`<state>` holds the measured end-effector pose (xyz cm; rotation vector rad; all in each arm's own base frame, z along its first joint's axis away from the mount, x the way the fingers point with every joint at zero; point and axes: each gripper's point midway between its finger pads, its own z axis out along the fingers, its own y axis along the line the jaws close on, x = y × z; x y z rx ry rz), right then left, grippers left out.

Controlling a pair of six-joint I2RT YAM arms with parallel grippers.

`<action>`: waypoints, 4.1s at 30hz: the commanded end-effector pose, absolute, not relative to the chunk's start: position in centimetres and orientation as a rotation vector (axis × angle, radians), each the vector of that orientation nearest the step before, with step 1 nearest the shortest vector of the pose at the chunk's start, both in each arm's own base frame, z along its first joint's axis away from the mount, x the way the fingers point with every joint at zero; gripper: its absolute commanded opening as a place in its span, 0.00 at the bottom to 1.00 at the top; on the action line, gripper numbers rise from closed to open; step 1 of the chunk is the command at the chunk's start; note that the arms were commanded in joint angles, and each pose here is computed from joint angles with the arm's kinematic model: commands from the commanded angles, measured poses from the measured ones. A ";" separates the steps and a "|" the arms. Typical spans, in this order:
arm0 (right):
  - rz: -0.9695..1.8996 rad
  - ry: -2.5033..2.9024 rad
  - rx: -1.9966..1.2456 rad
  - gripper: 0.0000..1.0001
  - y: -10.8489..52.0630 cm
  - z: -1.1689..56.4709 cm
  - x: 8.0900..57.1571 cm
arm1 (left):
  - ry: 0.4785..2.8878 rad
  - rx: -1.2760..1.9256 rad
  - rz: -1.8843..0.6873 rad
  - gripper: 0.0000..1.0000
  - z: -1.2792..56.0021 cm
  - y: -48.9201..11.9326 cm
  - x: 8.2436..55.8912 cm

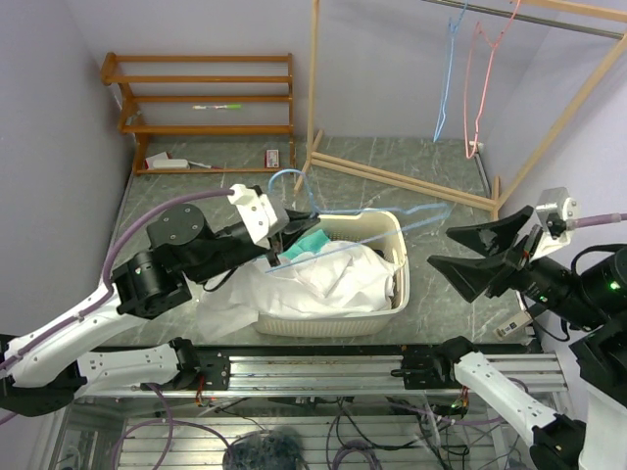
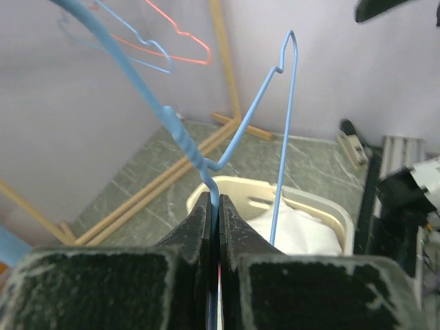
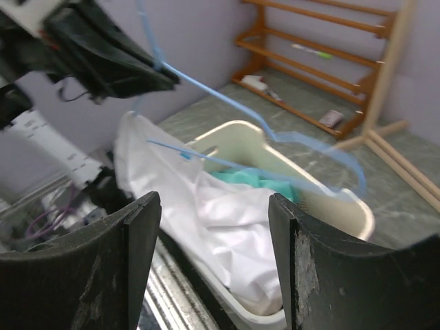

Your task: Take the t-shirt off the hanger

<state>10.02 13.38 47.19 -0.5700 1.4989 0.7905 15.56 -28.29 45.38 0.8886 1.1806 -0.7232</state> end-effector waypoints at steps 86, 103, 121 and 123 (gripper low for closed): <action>0.309 1.431 0.030 0.36 17.8 51.5 48.7 | 1.479 0.452 -0.719 0.69 34.7 -14.6 13.7; 0.795 1.473 -0.294 0.75 18.0 47.6 25.7 | 1.609 0.705 -0.725 0.71 33.6 -19.4 13.2; 0.751 1.637 -0.418 0.77 14.4 39.7 16.4 | 1.985 1.118 -0.834 0.72 25.4 -26.2 10.1; 0.743 1.647 -0.425 0.77 14.4 39.1 16.5 | 1.992 1.135 -0.862 0.73 25.5 -26.2 9.5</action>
